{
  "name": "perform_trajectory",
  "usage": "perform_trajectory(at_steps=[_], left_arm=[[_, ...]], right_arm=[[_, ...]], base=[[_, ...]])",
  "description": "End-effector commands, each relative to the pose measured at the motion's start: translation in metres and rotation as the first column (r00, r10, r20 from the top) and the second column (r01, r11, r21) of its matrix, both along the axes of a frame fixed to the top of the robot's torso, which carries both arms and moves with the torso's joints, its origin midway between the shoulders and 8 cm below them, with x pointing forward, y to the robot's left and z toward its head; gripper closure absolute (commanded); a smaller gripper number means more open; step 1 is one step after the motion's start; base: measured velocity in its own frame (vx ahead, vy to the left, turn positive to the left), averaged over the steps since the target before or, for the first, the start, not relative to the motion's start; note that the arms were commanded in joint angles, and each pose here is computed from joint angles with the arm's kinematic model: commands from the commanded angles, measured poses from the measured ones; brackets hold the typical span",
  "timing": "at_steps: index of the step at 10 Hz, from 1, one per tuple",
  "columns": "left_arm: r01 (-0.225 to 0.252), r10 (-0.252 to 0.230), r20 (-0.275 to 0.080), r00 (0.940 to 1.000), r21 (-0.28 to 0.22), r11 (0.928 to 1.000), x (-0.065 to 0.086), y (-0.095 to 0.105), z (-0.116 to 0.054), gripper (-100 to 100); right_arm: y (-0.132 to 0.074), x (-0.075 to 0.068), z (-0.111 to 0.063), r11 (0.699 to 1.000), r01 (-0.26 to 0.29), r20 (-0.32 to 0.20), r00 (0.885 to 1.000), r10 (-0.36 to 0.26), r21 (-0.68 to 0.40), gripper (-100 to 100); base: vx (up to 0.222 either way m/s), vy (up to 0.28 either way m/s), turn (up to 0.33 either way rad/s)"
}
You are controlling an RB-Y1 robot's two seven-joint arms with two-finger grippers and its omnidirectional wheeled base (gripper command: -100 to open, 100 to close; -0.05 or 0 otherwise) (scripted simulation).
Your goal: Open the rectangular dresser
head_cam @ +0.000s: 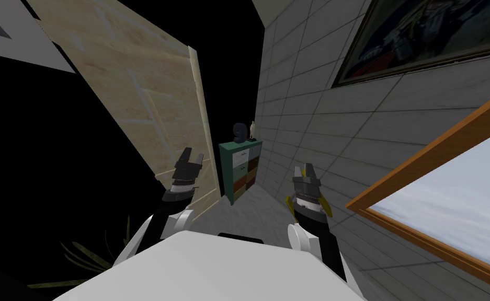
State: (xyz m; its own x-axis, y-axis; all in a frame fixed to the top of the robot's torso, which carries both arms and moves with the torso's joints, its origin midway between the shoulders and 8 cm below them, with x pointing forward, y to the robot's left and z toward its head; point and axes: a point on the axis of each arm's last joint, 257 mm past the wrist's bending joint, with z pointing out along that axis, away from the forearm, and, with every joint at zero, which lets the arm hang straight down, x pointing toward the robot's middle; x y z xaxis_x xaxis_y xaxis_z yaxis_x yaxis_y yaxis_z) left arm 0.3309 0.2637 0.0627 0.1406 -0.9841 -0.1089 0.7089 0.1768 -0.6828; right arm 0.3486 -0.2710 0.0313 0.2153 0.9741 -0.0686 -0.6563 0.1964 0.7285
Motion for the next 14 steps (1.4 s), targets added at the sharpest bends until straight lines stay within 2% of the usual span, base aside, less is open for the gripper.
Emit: perform_trajectory(at_steps=[1, 9, 10, 11, 13, 14], left_arm=[[0.0, 0.0, 0.0, 1.0, 0.0, 1.0, 0.0, 0.0, 0.0, 0], [0.0, 0.0, 0.0, 1.0, 0.0, 1.0, 0.0, 0.0, 0.0, 0], [0.013, -0.012, -0.016, 0.9998, 0.021, 0.9997, 0.003, -0.001, -0.006, -100], [0.018, -0.017, -0.026, 0.9995, 0.028, 0.9994, 0.005, -0.001, -0.009, -100], [0.034, -0.03, -0.077, 0.9965, 0.045, 0.9984, 0.016, 0.004, -0.03, -100], [0.035, -0.031, -0.092, 0.9952, 0.045, 0.9983, 0.019, 0.007, -0.037, -100]], right_arm=[[0.0, 0.0, 0.0, 1.0, 0.0, 0.0, 1.0, 0.0, 0.0, 0], [0.0, 0.0, 0.0, 1.0, 0.0, 0.0, 1.0, 0.0, 0.0, 0], [0.0, 0.0, 0.0, 1.0, 0.0, 0.0, 1.0, 0.0, 0.0, 0], [0.0, 0.0, 0.0, 1.0, 0.0, 0.0, 1.0, 0.0, 0.0, 0], [0.0, 0.0, 0.0, 1.0, 0.0, 0.0, 1.0, 0.0, 0.0, 0], [0.0, 0.0, 0.0, 1.0, 0.0, 0.0, 1.0, 0.0, 0.0, 0]], base=[[0.0, 0.0, 0.0], [0.0, 0.0, 0.0], [0.034, -0.025, 0.029], [0.058, -0.053, 0.034], [0.136, -0.109, 0.068], [0.177, -0.132, 0.055]])
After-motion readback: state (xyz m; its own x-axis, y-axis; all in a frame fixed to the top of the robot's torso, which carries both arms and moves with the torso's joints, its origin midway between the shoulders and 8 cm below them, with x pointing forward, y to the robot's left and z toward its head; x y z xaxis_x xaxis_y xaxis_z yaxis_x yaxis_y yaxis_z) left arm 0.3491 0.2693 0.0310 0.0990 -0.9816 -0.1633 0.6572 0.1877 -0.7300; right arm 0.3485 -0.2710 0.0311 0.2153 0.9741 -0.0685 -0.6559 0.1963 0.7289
